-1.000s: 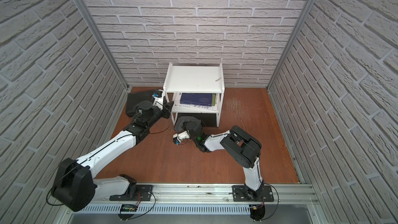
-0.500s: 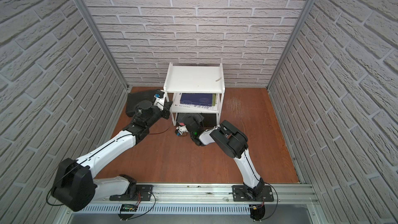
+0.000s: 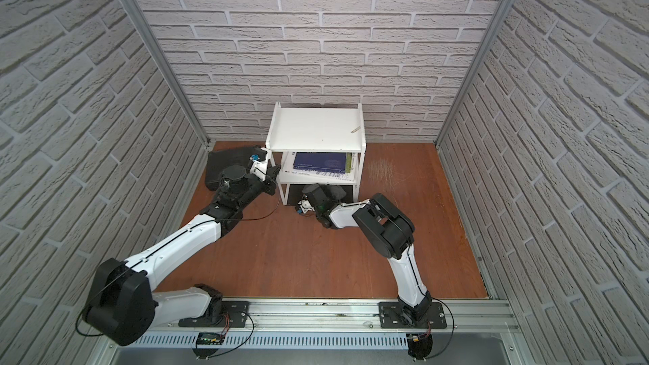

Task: Wipe the bookshelf clean with a cloth
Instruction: Wipe the dust from the shelf.

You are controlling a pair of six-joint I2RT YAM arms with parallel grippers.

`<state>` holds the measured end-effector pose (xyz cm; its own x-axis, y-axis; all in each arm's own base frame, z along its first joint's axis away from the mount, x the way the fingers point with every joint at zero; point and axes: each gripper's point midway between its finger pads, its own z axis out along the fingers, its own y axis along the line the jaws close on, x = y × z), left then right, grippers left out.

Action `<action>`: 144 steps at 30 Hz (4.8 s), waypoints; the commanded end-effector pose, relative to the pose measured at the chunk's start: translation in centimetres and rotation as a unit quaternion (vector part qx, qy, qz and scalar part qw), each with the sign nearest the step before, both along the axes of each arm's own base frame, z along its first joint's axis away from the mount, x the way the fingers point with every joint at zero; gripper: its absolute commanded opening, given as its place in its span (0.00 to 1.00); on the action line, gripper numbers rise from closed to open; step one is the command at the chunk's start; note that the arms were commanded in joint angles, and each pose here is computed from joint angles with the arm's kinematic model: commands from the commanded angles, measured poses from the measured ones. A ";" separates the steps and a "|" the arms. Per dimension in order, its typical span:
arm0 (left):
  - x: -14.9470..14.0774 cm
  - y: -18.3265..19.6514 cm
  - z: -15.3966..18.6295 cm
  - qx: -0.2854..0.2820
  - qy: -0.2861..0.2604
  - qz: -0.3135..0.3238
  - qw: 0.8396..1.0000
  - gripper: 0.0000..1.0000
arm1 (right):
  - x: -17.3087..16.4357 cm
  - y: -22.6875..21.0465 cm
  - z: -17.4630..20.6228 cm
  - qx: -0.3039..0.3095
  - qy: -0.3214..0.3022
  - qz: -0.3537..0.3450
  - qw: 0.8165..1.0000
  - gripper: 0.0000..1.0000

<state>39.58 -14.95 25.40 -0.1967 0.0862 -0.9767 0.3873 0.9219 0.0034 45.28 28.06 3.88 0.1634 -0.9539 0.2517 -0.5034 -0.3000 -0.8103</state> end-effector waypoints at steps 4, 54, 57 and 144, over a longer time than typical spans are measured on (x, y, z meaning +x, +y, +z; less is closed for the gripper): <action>-0.3 1.0 -1.5 0.044 -0.004 0.034 0.998 0.00 | -1.3 -0.8 -1.3 0.007 0.034 -0.010 0.999 0.03; 1.7 3.4 -4.0 -0.025 0.083 0.055 0.995 0.00 | -9.6 -22.9 12.5 0.818 0.009 -0.439 0.372 0.03; 1.6 3.4 -4.2 -0.023 0.085 0.057 0.994 0.00 | -9.1 -28.2 15.2 0.854 -0.046 -0.434 0.284 0.02; 2.1 1.4 -7.9 0.002 0.141 0.103 0.985 0.00 | 11.6 -17.9 6.5 0.817 0.311 -0.451 0.180 0.03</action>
